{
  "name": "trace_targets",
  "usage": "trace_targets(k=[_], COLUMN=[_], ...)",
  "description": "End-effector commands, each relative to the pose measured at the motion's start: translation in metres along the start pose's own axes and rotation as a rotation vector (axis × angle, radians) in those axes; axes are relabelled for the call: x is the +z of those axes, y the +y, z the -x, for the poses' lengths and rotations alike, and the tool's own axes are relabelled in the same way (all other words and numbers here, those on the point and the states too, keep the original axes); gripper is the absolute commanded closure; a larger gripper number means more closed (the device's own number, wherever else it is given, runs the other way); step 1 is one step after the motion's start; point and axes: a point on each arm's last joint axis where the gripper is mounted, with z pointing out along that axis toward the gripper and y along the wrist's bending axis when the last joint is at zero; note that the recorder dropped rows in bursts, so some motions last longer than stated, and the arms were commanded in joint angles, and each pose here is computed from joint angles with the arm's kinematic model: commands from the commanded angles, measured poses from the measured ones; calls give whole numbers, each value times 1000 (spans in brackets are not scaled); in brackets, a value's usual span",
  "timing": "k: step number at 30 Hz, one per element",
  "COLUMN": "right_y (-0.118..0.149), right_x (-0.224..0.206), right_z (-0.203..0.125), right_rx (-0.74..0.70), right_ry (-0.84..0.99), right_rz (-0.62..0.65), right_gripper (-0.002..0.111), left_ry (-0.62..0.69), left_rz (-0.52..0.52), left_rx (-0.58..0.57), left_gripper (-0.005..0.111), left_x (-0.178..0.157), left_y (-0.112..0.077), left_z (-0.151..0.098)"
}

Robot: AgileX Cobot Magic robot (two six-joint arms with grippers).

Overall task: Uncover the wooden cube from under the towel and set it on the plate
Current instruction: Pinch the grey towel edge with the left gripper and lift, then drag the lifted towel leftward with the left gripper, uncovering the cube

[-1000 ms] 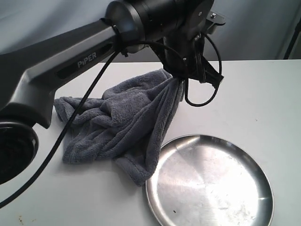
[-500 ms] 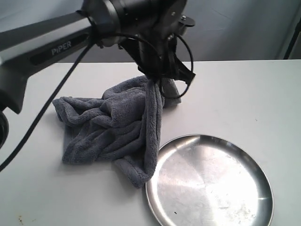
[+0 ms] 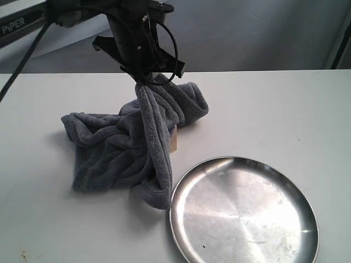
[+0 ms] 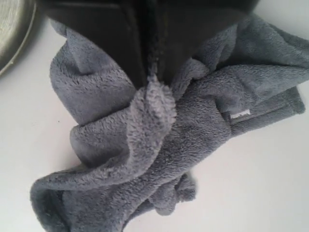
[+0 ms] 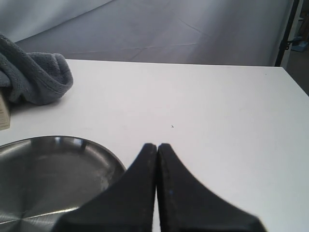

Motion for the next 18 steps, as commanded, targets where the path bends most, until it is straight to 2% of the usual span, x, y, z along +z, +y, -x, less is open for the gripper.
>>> trace_targets(k=[1, 10, 18], right_y=[0, 0, 0], right_x=[0, 0, 0], right_z=[0, 0, 0], right_rx=[0, 0, 0], right_ry=[-10, -10, -10], right_rz=[2, 2, 2], right_gripper=[108, 108, 108], left_ry=[0, 112, 159], left_rz=[8, 41, 58], left_rx=[-8, -27, -104], left_gripper=[107, 107, 107], left_x=[-5, 18, 18], left_y=[11, 36, 71], left_z=[-4, -23, -38])
